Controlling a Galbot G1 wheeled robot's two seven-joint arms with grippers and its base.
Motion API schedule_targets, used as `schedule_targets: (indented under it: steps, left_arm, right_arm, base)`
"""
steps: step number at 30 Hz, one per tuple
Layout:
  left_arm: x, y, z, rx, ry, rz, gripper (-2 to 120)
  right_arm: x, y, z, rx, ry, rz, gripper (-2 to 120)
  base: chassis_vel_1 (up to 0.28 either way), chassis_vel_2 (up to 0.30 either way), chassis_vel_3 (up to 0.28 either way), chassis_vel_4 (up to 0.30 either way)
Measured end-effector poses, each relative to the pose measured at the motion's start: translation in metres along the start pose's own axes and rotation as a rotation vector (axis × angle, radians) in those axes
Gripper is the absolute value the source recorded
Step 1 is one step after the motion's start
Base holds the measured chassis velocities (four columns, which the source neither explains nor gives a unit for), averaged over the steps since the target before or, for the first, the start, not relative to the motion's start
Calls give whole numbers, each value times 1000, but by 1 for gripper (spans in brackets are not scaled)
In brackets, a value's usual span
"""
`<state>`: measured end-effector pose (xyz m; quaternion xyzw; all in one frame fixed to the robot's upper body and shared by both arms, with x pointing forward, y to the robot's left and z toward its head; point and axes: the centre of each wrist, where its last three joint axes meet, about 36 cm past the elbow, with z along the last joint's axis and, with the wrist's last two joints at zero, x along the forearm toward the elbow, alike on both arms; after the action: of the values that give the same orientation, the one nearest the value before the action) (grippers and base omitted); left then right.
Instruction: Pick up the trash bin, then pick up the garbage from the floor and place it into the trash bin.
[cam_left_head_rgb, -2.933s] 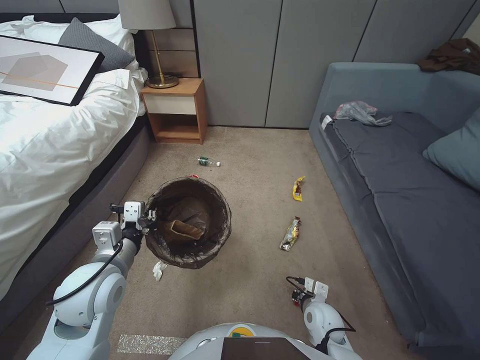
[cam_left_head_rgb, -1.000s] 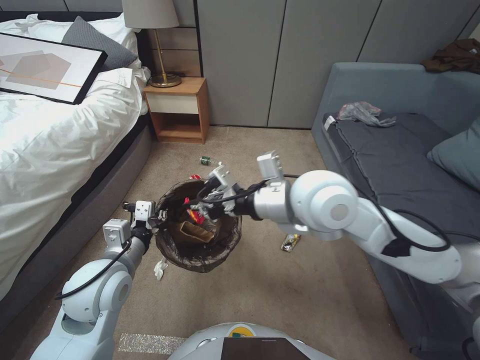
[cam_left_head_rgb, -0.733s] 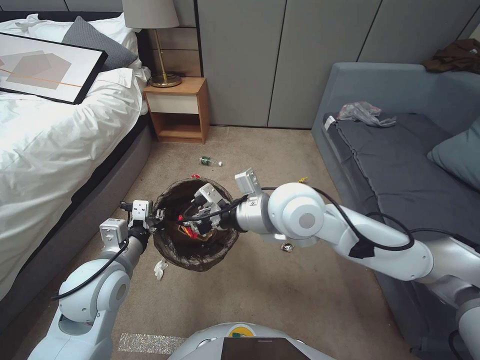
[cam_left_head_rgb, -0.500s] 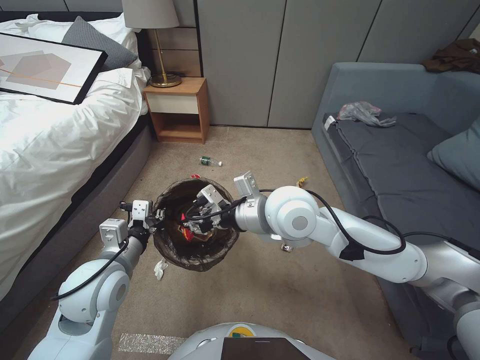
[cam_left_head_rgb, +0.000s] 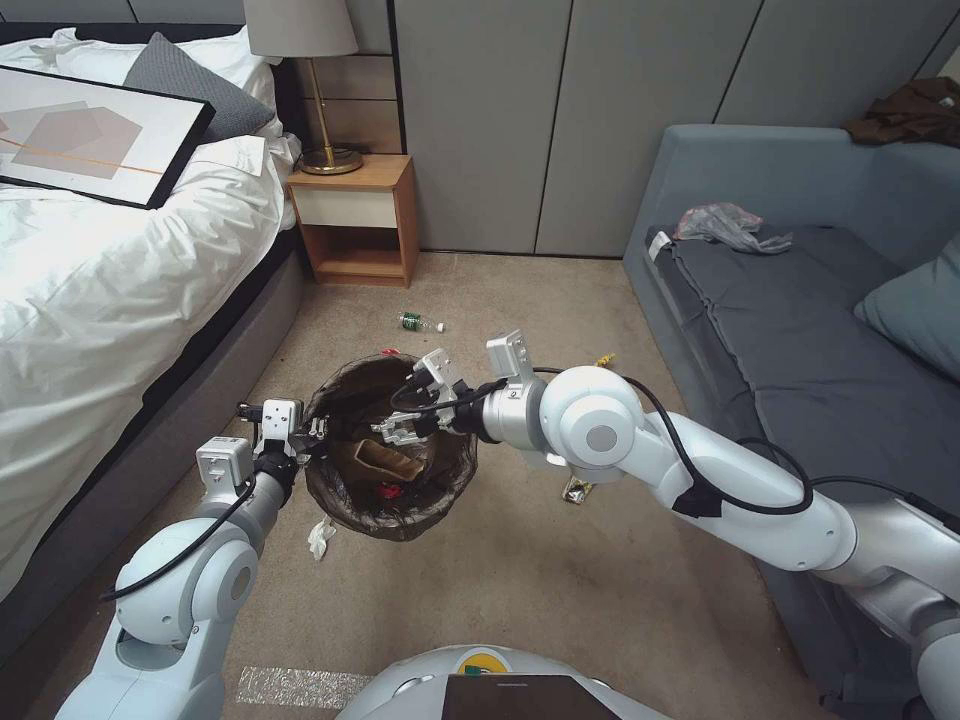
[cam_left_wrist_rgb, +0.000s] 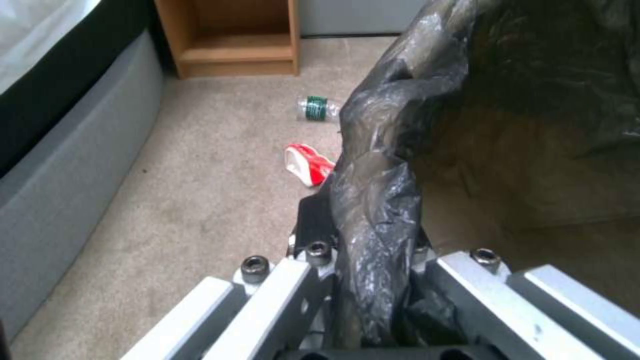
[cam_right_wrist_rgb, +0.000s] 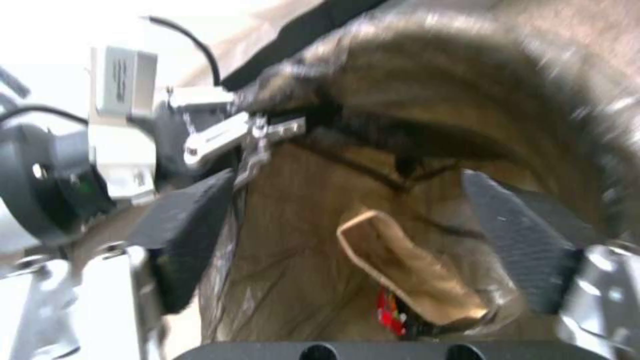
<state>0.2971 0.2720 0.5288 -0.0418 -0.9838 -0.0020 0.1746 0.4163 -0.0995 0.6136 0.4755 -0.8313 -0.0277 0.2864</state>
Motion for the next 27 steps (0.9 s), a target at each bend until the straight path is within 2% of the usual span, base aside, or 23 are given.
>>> schedule_targets:
  steps: [3,4,5,8,9,11,12,14,15,16,17,19,20,22,24,25,27]
  left_arm:
    - [0,0,0,0,0,0,0]
    - [0,0,0,-1,0,0,0]
    - [0,0,0,-1,0,0,0]
    - [0,1,0,-1,-1,-1,0]
    - [0,1,0,-1,-1,-1,0]
    - [1,0,-1,1,-4,-3,0]
    - [1,0,-1,1,-4,-3,0]
    - [1,0,-1,1,-5,-4,0]
    - [1,1,-1,2,-6,-5,0]
    - [1,1,-1,2,-6,-5,0]
    - [1,1,-1,4,-6,-7,0]
    - [0,2,-1,4,-4,-7,0]
    - [0,2,-1,4,-4,-7,0]
    - [0,1,-1,1,-3,-3,0]
    - [0,1,-1,0,-4,-1,0]
    - [0,1,-1,0,-4,-1,0]
    - [1,0,0,-1,-1,-1,0]
  right_arm:
    - [1,0,-1,1,-9,2,90]
    - [7,0,-6,0,-48,5,97]
    - [7,0,-6,0,-48,5,97]
    - [33,-4,-23,2,-190,49,100]
    - [33,-4,-23,2,-190,49,100]
    - [60,-22,-34,9,-309,149,100]
    - [60,-22,-34,9,-309,149,100]
    - [81,-39,-33,17,-380,256,100]
    - [112,-63,-23,67,-506,449,100]
    - [112,-63,-23,67,-506,449,100]
    - [133,-75,-10,100,-581,560,100]
    - [158,-87,35,68,-635,714,100]
    - [158,-87,35,68,-635,714,100]
    - [168,-90,68,43,-668,804,100]
    - [169,-91,111,85,-718,943,100]
    - [169,-91,111,85,-718,943,100]
    - [164,-89,146,90,-746,1041,100]
  base:
    - [0,0,0,0]
    - [0,0,0,0]
    - [0,0,0,0]
    - [0,0,0,0]
    - [0,0,0,0]
    - [0,0,0,0]
    - [0,0,0,0]
    - [0,0,0,0]
    - [0,0,0,0]
    - [0,0,0,0]
    - [0,0,0,0]
    - [0,0,0,0]
    - [0,0,0,0]
    - [0,0,0,0]
    - [0,0,0,0]
    - [0,0,0,0]
    - [0,0,0,0]
